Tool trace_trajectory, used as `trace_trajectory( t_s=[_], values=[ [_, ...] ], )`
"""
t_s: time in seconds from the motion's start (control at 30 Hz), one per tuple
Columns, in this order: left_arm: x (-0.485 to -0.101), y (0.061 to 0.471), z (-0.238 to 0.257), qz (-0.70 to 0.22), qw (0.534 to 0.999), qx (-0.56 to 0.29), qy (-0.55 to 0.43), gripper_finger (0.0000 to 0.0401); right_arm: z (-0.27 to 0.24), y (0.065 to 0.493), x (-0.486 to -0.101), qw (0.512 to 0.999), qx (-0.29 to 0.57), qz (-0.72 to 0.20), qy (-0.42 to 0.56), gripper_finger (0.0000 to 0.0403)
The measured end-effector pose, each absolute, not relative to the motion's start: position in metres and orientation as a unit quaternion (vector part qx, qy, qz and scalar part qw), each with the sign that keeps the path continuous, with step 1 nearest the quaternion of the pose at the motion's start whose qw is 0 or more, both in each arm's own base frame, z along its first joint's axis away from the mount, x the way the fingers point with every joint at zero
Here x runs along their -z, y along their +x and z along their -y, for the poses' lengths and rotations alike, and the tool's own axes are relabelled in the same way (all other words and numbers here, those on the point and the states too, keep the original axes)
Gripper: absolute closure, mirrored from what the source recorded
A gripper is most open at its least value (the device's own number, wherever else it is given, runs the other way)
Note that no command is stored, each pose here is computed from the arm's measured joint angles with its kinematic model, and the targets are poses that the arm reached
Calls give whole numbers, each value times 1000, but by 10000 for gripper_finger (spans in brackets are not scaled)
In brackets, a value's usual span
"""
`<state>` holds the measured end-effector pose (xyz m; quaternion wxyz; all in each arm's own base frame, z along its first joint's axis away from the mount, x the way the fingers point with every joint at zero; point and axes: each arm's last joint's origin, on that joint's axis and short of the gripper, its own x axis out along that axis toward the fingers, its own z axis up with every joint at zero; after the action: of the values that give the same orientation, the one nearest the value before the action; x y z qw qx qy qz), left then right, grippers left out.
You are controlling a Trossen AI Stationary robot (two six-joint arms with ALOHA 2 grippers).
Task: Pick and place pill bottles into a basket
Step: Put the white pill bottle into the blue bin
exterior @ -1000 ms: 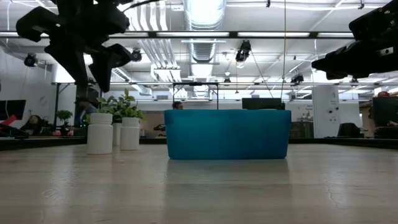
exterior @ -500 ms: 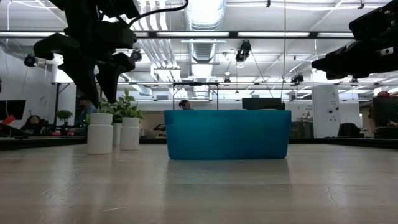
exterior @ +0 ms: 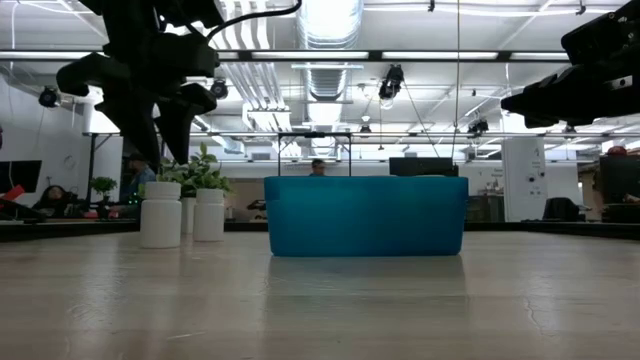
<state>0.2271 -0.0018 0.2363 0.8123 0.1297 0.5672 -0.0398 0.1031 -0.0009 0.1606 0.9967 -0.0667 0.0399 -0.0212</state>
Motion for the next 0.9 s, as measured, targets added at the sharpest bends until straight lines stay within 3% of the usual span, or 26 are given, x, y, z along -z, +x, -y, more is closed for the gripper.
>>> trace_trajectory(
  t_s=[0.37, 0.53, 0.9],
  values=[
    [-235, 226, 3, -568, 813, 57, 118, 79, 1, 103, -161, 997, 21, -40, -67, 394],
    [-227, 225, 6, -572, 809, 98, 89, 70, 1, 103, -161, 997, 21, -40, -67, 394],
    [-219, 223, 3, -577, 806, 79, 105, 70, 1, 103, -161, 997, 21, -40, -67, 394]
  ],
)
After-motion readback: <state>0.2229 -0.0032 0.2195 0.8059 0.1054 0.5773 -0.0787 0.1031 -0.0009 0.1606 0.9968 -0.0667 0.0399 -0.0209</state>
